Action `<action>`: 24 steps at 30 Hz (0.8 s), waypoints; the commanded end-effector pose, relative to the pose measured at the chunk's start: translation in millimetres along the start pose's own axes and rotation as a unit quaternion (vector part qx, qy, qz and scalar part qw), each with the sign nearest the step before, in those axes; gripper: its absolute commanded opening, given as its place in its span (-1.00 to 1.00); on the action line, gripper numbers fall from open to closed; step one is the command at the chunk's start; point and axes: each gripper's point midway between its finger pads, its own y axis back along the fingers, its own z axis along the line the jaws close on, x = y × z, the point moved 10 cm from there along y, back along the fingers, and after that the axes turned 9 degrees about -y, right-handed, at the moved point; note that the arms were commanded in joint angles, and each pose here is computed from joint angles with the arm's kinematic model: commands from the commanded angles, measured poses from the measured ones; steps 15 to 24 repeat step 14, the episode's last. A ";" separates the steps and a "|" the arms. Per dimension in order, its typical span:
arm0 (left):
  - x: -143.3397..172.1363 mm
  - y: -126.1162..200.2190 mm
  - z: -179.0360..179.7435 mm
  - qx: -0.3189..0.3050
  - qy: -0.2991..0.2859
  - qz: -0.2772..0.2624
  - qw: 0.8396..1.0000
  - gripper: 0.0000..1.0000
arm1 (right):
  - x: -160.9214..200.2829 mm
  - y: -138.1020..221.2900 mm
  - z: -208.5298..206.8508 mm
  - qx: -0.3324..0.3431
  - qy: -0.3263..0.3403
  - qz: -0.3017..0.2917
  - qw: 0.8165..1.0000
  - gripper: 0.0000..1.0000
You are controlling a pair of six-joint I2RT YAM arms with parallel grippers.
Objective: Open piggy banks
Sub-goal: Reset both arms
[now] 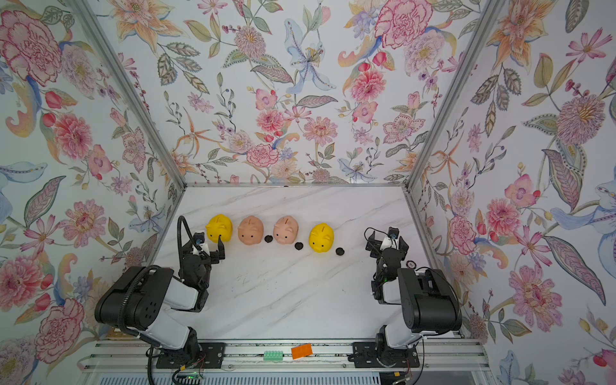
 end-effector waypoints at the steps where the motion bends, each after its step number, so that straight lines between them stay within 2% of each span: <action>1: -4.9 -2.4 2.7 -0.006 0.011 -0.009 1.000 0.98 | 5.1 -2.9 -3.7 0.013 -0.016 0.029 0.999 0.97; 24: -4.6 -7.2 3.5 -0.002 0.013 0.002 1.000 0.98 | 4.5 -3.3 -4.5 0.016 -0.017 0.029 0.999 0.97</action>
